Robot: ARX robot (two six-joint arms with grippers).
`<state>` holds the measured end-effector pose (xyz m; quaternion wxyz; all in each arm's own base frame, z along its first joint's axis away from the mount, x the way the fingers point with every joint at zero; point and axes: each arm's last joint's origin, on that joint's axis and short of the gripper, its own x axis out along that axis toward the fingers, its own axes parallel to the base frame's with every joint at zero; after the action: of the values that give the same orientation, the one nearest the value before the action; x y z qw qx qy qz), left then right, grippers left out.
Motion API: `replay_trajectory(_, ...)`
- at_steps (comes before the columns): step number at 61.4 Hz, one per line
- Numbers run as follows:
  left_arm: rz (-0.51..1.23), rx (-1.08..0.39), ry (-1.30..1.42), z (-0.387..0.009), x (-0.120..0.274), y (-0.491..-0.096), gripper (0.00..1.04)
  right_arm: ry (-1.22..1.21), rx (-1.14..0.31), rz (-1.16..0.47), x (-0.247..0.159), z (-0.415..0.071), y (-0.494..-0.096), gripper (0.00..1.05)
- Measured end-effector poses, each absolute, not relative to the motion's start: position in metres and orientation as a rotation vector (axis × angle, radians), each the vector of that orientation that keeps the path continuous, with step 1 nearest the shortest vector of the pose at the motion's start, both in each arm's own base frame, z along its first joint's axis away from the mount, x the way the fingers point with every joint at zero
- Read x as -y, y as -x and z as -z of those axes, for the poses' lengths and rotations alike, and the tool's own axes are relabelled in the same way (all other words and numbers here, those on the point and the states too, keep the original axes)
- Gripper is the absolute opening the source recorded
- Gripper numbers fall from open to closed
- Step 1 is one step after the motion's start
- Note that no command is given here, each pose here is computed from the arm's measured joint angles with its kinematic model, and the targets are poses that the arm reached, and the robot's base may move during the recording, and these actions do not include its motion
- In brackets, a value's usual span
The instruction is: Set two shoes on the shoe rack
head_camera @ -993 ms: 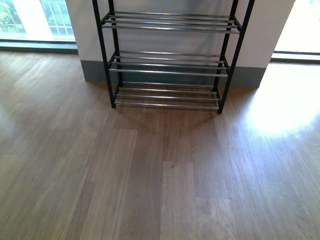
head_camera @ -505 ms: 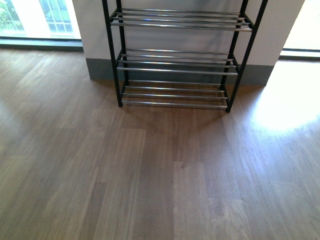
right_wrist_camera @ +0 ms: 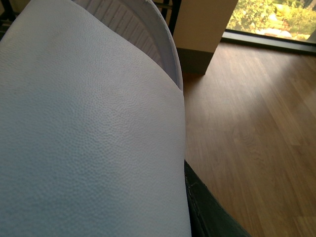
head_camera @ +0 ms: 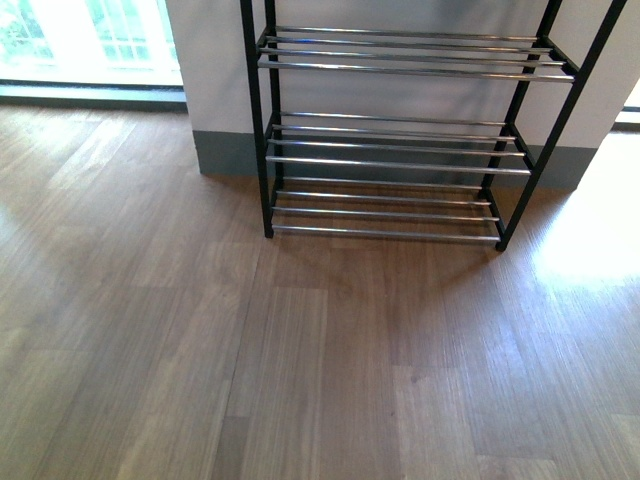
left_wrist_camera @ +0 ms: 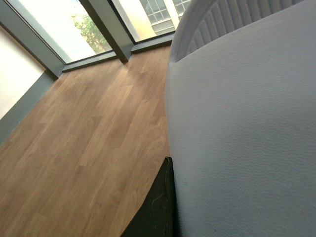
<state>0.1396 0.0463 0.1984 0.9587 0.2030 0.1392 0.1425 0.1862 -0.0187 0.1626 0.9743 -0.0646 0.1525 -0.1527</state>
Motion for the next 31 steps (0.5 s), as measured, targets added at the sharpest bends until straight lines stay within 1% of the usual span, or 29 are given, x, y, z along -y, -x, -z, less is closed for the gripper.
replay_trajectory(31,-0.285,-0.282,-0.412,-0.1981,-0.0461,-0.1396,0.02,0.131,-0.308,0.313,0.019,-0.1627,-0.1861,0.01)
